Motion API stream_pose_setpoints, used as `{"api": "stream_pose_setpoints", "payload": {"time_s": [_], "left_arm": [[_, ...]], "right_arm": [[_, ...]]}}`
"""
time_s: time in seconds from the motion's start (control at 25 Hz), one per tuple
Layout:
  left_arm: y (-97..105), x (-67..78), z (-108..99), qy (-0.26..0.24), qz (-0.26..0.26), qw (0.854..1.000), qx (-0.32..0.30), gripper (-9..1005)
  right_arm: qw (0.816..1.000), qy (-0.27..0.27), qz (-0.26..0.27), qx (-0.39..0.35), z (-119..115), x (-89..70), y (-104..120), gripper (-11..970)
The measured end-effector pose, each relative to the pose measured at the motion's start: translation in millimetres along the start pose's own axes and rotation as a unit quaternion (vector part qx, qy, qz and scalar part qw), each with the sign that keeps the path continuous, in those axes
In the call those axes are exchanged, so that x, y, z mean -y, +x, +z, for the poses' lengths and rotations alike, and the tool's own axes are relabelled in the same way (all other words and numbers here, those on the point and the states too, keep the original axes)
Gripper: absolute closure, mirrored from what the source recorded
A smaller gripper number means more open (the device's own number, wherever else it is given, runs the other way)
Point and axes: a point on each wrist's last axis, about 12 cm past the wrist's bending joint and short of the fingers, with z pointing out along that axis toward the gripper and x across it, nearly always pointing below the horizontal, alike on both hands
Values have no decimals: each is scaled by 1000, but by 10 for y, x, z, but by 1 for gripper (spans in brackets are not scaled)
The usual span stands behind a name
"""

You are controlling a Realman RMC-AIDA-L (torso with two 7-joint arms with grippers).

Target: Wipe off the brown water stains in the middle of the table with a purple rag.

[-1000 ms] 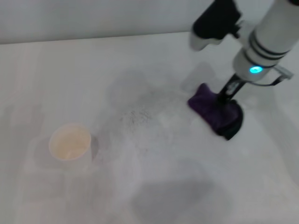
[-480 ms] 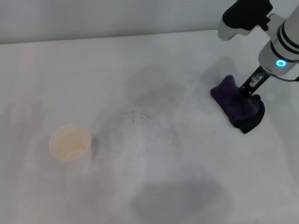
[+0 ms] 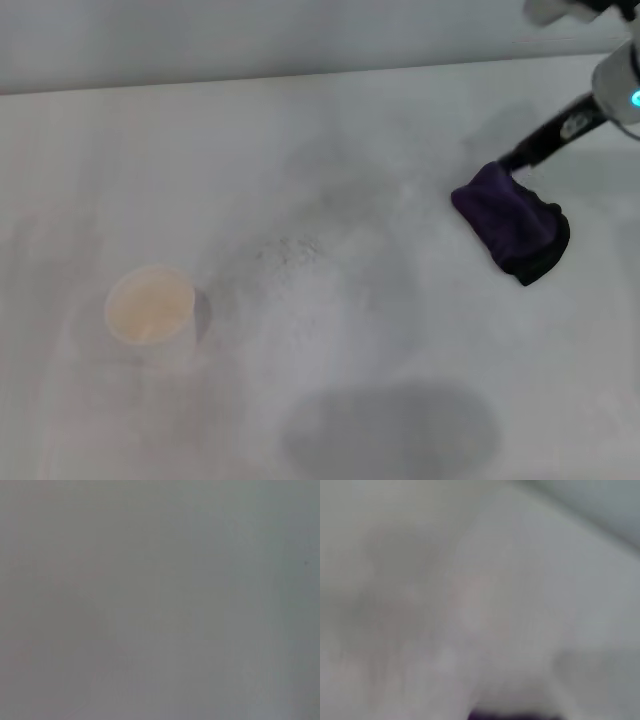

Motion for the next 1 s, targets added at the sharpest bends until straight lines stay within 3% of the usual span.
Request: {"api": "stream_pose_setpoints", "payload": {"time_s": [0.24,0.44,0.76,1.0], "left_arm": [[3,0,-4,-1,-5,1000,-1,124],[14,-5,2,-3,-5,1000,-6,123],[21,-27,-3,-20,-15,1000,-7,123],[23,-30,-7,-22,-36,999,-7,124]], "right_arm": [[988,-11,36,147,-142,365,172,527],[965,38,53,253,-129,578,458,528],[893,105,135,417,-21,731,1080,533],[836,163,152,501,84,638,1503,533]]}}
